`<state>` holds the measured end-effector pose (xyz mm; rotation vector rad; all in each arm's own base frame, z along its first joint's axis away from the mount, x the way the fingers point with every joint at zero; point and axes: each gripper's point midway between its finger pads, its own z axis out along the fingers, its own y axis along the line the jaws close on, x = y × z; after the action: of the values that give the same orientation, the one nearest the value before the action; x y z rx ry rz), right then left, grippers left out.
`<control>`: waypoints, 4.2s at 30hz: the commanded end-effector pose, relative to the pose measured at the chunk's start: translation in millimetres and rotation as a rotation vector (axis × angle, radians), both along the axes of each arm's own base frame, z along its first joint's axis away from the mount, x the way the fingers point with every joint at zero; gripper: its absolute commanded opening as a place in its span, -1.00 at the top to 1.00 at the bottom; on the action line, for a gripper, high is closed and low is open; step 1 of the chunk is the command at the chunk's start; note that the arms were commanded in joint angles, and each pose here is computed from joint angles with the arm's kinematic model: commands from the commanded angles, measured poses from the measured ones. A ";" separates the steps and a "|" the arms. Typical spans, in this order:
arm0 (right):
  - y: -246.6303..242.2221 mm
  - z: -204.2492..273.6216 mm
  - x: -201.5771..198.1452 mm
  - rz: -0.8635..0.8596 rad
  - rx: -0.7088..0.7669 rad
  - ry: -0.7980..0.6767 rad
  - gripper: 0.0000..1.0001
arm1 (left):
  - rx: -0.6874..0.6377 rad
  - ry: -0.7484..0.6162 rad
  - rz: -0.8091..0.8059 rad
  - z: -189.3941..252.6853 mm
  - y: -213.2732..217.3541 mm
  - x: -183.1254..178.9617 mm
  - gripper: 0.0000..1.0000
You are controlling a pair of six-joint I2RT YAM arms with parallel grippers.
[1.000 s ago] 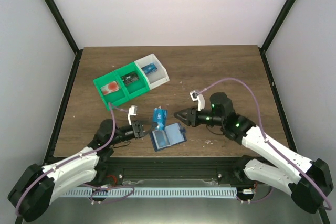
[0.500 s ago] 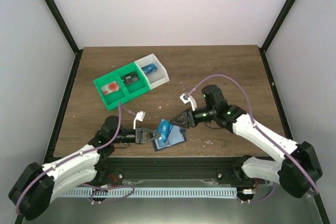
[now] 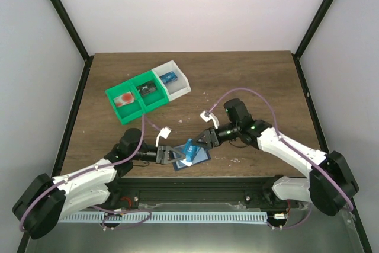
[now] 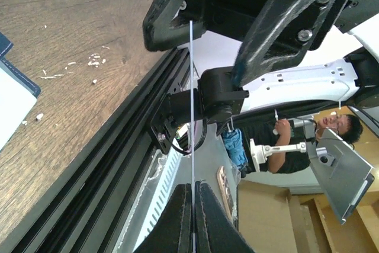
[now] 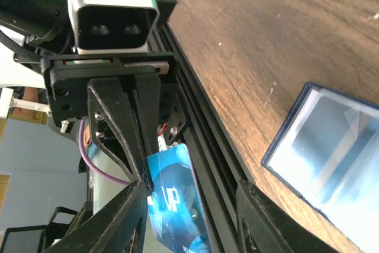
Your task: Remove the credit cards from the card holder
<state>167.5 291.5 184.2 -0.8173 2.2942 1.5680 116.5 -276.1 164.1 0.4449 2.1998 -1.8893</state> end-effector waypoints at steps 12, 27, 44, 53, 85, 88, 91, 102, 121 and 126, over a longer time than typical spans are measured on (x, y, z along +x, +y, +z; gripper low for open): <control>-1.2 -1.4 -8.7 0.000 0.057 0.050 0.90 | -0.057 -0.086 -0.027 17.9 -6.8 1.8 0.75; -0.2 29.5 11.0 -0.236 0.271 0.239 0.99 | -0.137 -0.047 0.409 27.5 27.3 48.1 -0.47; 0.1 48.3 51.0 -0.437 0.355 0.265 0.99 | -0.231 0.048 0.456 36.4 20.9 64.4 0.22; -1.2 35.1 47.5 -0.438 0.324 0.288 0.92 | -0.250 0.044 0.465 40.2 19.6 68.3 1.00; -3.7 30.5 36.7 -0.404 0.319 0.288 0.99 | -0.204 -0.004 0.492 34.9 20.9 74.6 0.46; -3.4 30.8 36.7 -0.403 0.326 0.295 0.99 | -0.206 0.001 0.480 35.4 17.8 75.0 0.42; -2.5 29.4 37.3 -0.401 0.321 0.300 0.99 | -0.218 0.002 0.473 37.1 16.5 75.1 0.71; -8.2 7.5 35.7 -0.437 0.249 0.310 0.32 | -0.202 0.017 0.493 31.3 23.6 78.6 1.00; -45.5 -8.1 17.7 -0.471 0.049 0.023 -1.00 | 0.160 0.006 0.633 22.6 74.2 156.0 1.00; -49.0 -1.2 17.9 -0.476 0.046 -0.023 -1.00 | 0.229 -0.034 0.613 34.1 83.5 204.9 1.00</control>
<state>181.6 245.7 172.3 -0.2002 2.2390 1.4442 299.6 -197.1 201.1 -0.2616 2.1057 -1.3718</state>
